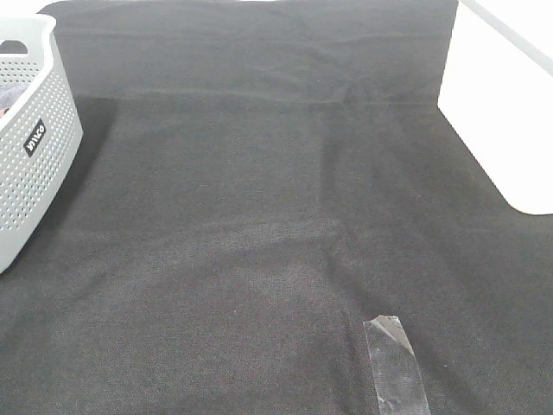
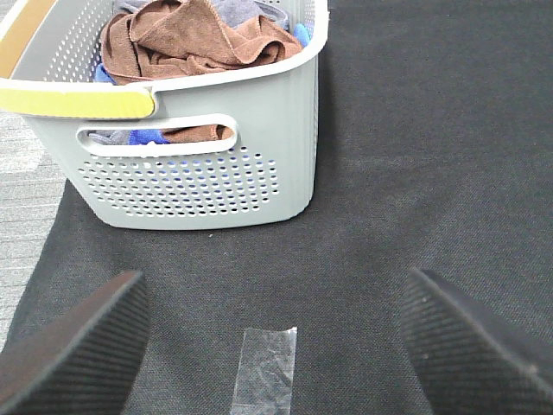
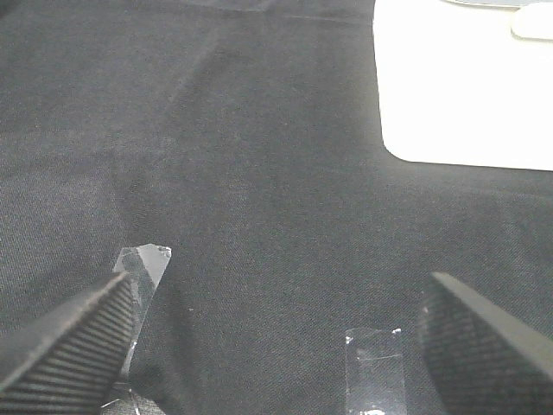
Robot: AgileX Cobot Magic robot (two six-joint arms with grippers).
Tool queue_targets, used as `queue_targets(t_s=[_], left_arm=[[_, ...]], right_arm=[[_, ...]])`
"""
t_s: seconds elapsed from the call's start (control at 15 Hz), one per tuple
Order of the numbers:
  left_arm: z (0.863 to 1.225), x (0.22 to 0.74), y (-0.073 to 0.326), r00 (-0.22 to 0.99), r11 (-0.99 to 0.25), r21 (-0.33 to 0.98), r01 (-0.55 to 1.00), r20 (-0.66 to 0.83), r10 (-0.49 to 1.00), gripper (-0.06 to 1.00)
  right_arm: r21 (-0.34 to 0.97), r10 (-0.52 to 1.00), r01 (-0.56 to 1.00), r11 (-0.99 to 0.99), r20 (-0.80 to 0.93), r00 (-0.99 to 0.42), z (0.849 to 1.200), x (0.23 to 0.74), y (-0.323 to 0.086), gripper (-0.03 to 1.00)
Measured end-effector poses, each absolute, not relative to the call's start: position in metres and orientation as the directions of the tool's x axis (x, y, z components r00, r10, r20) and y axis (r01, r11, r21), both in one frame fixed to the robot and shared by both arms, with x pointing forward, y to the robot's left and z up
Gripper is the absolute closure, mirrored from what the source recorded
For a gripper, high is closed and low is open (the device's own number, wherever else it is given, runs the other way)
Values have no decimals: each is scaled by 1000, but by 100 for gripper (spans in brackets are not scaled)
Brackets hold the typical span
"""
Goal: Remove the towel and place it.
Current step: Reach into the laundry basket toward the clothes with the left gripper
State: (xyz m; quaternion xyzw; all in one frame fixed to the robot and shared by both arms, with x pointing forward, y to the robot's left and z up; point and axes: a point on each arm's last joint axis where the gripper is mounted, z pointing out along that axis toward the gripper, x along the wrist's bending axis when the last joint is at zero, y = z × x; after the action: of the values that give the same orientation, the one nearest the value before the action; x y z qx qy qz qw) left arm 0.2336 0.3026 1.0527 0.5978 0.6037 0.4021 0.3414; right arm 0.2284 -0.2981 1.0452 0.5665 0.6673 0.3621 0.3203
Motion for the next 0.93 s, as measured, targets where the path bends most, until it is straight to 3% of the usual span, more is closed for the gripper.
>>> queue_targets(t_s=[0.27,0.93], left_arm=[[1053,234,303,38,-81,893,442,72,997,19],[1053,234,304,39,-86,893,442,77,996,19]], right_arm=[[846,988,524,96,-17,-153,1045,228,-298,16],[846,988,524,96,-17,-153,1045,228,-298,18]])
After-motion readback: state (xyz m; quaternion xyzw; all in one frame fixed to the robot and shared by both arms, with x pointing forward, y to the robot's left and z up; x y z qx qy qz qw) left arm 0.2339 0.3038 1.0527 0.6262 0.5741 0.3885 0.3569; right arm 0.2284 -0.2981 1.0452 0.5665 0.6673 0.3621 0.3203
